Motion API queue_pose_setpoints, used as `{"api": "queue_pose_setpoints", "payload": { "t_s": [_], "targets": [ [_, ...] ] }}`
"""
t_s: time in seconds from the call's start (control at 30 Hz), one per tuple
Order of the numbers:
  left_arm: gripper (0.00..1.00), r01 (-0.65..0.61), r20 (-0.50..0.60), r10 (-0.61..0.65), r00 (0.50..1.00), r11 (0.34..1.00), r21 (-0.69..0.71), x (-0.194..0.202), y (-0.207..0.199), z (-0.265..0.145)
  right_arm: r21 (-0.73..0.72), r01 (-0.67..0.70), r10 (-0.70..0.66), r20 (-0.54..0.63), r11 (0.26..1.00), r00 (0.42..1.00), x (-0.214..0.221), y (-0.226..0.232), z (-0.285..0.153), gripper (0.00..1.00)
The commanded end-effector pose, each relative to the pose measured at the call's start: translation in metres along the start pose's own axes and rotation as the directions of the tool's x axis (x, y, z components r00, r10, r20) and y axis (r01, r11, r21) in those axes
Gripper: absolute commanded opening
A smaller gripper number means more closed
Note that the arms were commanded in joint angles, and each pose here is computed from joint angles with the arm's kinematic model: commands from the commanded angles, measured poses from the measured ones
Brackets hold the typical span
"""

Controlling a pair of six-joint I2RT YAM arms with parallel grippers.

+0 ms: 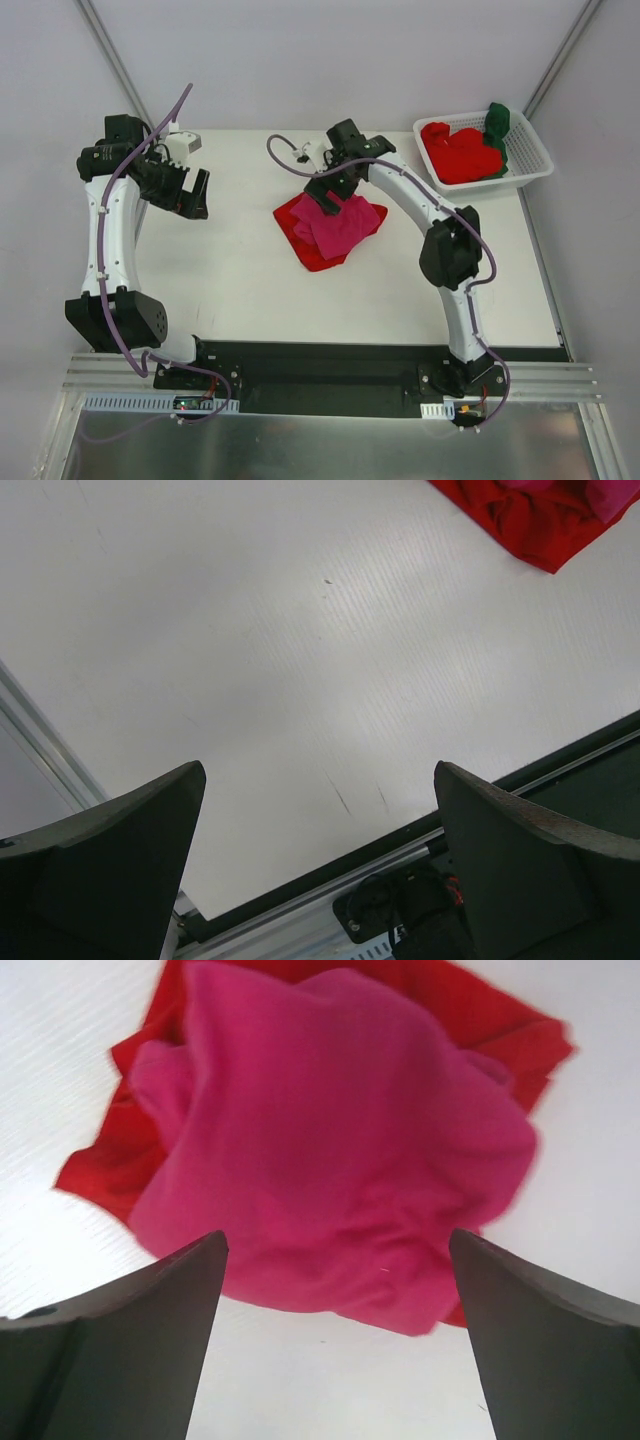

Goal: Fold and stack the t-shirts

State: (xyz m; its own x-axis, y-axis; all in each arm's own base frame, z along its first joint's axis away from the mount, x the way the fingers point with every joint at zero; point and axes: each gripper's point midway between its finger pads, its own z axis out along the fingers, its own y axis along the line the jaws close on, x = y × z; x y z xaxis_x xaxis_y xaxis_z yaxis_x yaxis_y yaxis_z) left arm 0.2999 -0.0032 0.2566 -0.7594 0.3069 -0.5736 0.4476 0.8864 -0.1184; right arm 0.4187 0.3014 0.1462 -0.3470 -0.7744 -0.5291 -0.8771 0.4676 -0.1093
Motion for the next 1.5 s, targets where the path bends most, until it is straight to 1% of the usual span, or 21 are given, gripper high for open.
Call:
{"api": "queue_pose_setpoints", "payload": {
  "t_s": [0.0, 0.07, 0.13, 0.23, 0.3, 0.33, 0.43, 0.5, 0.57, 0.63, 0.77, 0.9, 0.93, 0.97, 1.0, 1.03, 1.1, 1.23, 1.37, 1.47],
  "targets": [
    [0.99, -0.012, 0.018, 0.012, 1.000, 1.000, 0.018, 0.002, -0.008, -0.008, -0.222, 0.026, -0.021, 0.026, 0.975, 0.999, 0.001, 0.034, 0.007, 0.97],
    [0.99, -0.012, 0.017, 0.012, 1.000, 1.000, 0.014, 0.003, -0.007, -0.009, -0.278, 0.020, -0.008, 0.044, 0.960, 0.999, 0.000, 0.039, 0.009, 0.97],
    [0.99, -0.011, 0.018, 0.010, 1.000, 1.000, 0.017, 0.002, -0.008, -0.008, -0.293, 0.017, -0.004, 0.047, 0.956, 0.999, -0.001, 0.039, 0.016, 0.97],
    [0.99, -0.012, 0.018, 0.012, 1.000, 1.000, 0.023, 0.002, -0.009, -0.008, -0.316, 0.045, -0.013, 0.101, 0.948, 0.995, -0.012, 0.042, 0.018, 0.97],
    [0.99, -0.010, 0.020, 0.010, 1.000, 1.000, 0.023, 0.001, -0.009, -0.009, -0.317, 0.073, -0.035, 0.123, 0.946, 0.992, -0.016, 0.042, 0.020, 0.97],
    [0.99, -0.012, 0.021, 0.012, 1.000, 1.000, 0.022, 0.000, -0.008, -0.009, -0.317, 0.117, -0.076, 0.140, 0.941, 0.987, -0.019, 0.044, 0.021, 0.97],
    [0.99, -0.014, 0.021, 0.013, 1.000, 1.000, 0.023, 0.000, -0.008, -0.009, -0.313, 0.174, -0.125, 0.171, 0.934, 0.977, -0.023, 0.046, 0.020, 0.97],
    [0.99, -0.013, 0.021, 0.012, 1.000, 1.000, 0.026, -0.001, -0.008, -0.008, -0.319, 0.216, -0.166, 0.174, 0.923, 0.971, -0.021, 0.049, 0.021, 0.97],
    [0.99, -0.011, 0.023, 0.011, 1.000, 0.999, 0.030, -0.001, -0.008, -0.008, -0.332, 0.266, -0.218, 0.176, 0.905, 0.960, -0.018, 0.056, 0.024, 0.96],
    [0.99, -0.012, 0.019, 0.011, 1.000, 0.999, 0.033, -0.001, -0.008, -0.007, -0.365, 0.287, -0.246, 0.156, 0.886, 0.957, -0.010, 0.067, 0.029, 0.97],
    [0.99, -0.014, 0.022, 0.013, 1.000, 0.999, 0.030, -0.003, -0.007, -0.007, -0.412, 0.318, -0.278, 0.157, 0.854, 0.948, -0.003, 0.081, 0.034, 0.97],
    [0.99, -0.011, 0.018, 0.011, 1.000, 0.999, 0.034, -0.003, -0.007, -0.005, -0.480, 0.350, -0.316, 0.153, 0.804, 0.936, 0.010, 0.095, 0.034, 0.97],
    [0.99, -0.013, 0.020, 0.013, 1.000, 0.999, 0.034, -0.004, -0.006, -0.005, -0.493, 0.380, -0.338, 0.175, 0.783, 0.925, 0.009, 0.098, 0.033, 0.97],
    [0.99, -0.013, 0.020, 0.013, 1.000, 0.999, 0.034, -0.004, -0.006, -0.005, -0.507, 0.386, -0.345, 0.178, 0.771, 0.922, 0.012, 0.099, 0.033, 0.97],
    [0.99, -0.013, 0.018, 0.012, 1.000, 0.999, 0.034, -0.004, -0.006, -0.005, -0.547, 0.369, -0.344, 0.152, 0.751, 0.927, 0.022, 0.105, 0.034, 0.97],
    [0.99, -0.014, 0.021, 0.013, 1.000, 0.999, 0.034, -0.005, -0.006, -0.005, -0.554, 0.399, -0.367, 0.175, 0.731, 0.914, 0.019, 0.106, 0.032, 0.97],
    [0.99, -0.013, 0.019, 0.012, 1.000, 0.999, 0.035, -0.005, -0.005, -0.005, -0.592, 0.379, -0.364, 0.150, 0.712, 0.919, 0.029, 0.111, 0.034, 0.97],
    [0.99, -0.012, 0.015, 0.012, 1.000, 0.999, 0.037, -0.004, -0.005, -0.004, -0.613, 0.379, -0.360, 0.160, 0.694, 0.919, 0.032, 0.119, 0.040, 0.97],
    [0.99, -0.008, 0.008, 0.008, 1.000, 0.999, 0.040, -0.001, -0.006, -0.003, -0.595, 0.388, -0.349, 0.186, 0.704, 0.918, 0.021, 0.123, 0.051, 0.97],
    [0.99, -0.008, 0.007, 0.007, 1.000, 0.999, 0.041, 0.000, -0.006, -0.003, -0.570, 0.418, -0.362, 0.217, 0.707, 0.907, 0.010, 0.126, 0.061, 0.97]
  ]
}}
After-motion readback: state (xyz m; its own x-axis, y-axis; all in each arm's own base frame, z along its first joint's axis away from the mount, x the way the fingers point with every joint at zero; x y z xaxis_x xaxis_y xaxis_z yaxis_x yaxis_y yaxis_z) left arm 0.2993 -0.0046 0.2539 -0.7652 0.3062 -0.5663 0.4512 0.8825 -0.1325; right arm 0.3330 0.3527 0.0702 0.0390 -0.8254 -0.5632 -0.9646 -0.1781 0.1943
